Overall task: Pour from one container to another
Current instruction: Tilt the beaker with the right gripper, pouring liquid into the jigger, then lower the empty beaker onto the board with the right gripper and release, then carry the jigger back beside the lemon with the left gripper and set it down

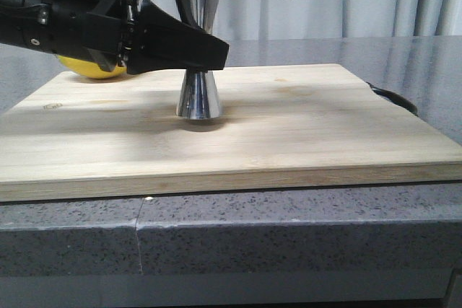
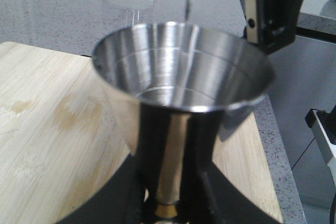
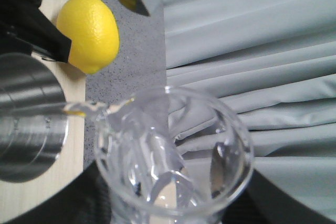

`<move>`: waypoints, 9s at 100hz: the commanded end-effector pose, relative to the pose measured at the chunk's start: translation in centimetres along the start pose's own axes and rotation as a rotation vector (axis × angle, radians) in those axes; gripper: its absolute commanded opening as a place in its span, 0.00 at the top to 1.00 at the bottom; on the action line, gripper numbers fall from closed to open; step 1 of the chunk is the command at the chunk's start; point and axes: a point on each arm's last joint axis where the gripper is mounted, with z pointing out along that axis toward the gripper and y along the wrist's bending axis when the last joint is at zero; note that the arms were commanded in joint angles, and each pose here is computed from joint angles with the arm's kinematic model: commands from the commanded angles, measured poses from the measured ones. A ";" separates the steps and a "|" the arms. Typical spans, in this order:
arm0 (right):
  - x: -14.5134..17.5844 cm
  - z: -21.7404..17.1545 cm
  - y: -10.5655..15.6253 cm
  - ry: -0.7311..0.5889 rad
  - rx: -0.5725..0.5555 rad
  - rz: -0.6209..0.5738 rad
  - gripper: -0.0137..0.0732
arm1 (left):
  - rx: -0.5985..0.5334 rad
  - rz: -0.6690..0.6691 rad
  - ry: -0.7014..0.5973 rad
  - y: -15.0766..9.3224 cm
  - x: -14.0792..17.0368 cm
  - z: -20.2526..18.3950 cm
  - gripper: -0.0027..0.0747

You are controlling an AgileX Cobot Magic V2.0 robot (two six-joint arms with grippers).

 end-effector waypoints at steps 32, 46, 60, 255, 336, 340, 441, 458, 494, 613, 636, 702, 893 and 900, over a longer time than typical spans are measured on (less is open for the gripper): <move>-0.9 -0.9 -2.2 -0.058 0.090 -0.086 0.59 | 0.064 0.035 -0.123 -1.1 -2.8 -0.2 0.98; -0.9 -0.9 -2.2 -0.059 0.087 -0.104 0.59 | 0.064 0.035 -0.123 -1.1 -2.8 -0.2 0.98; -0.9 -0.9 -2.1 -0.061 0.082 -0.139 0.59 | 0.064 0.035 -0.123 -1.1 -2.8 -0.2 0.98; -0.4 -0.9 -2.0 -0.011 0.067 0.066 0.59 | 0.064 0.035 -0.123 -1.1 -2.8 -0.2 0.98; 7.6 0.7 1.4 0.236 0.211 1.033 0.59 | 0.067 0.070 -0.123 -0.9 -3.5 -0.2 0.98; 7.9 0.5 2.1 0.234 0.230 1.048 0.59 | 0.066 0.070 -0.123 -0.9 -3.5 -0.2 0.98; 9.9 1.7 9.2 0.105 0.408 1.207 0.59 | 0.031 0.061 -0.132 -0.5 -3.6 -0.2 0.98; 9.9 2.3 8.8 0.108 0.400 1.209 0.59 | 0.025 0.060 -0.130 -0.5 -3.6 -0.2 0.98; 9.9 3.4 7.6 0.123 0.375 1.220 0.59 | 0.024 0.059 -0.132 -0.5 -3.6 -0.2 0.98; 9.8 4.1 8.7 0.134 0.348 1.221 0.23 | 0.024 0.059 -0.132 -0.5 -3.6 -0.2 0.98; 9.7 3.9 8.3 0.110 0.373 1.214 0.23 | 0.024 0.059 -0.132 -0.5 -3.6 -0.2 0.98; 5.1 -0.8 1.9 -0.055 0.419 1.205 0.23 | 0.017 0.064 -0.136 -0.4 -3.8 -0.5 0.98; 1.6 -11.0 -3.6 -0.102 0.405 1.191 0.23 | -0.174 0.102 -0.159 2.9 -3.3 -7.1 0.98; 1.6 -11.0 -3.6 -0.102 0.405 1.191 0.23 | -0.178 0.116 -0.162 2.9 -3.3 -7.1 0.98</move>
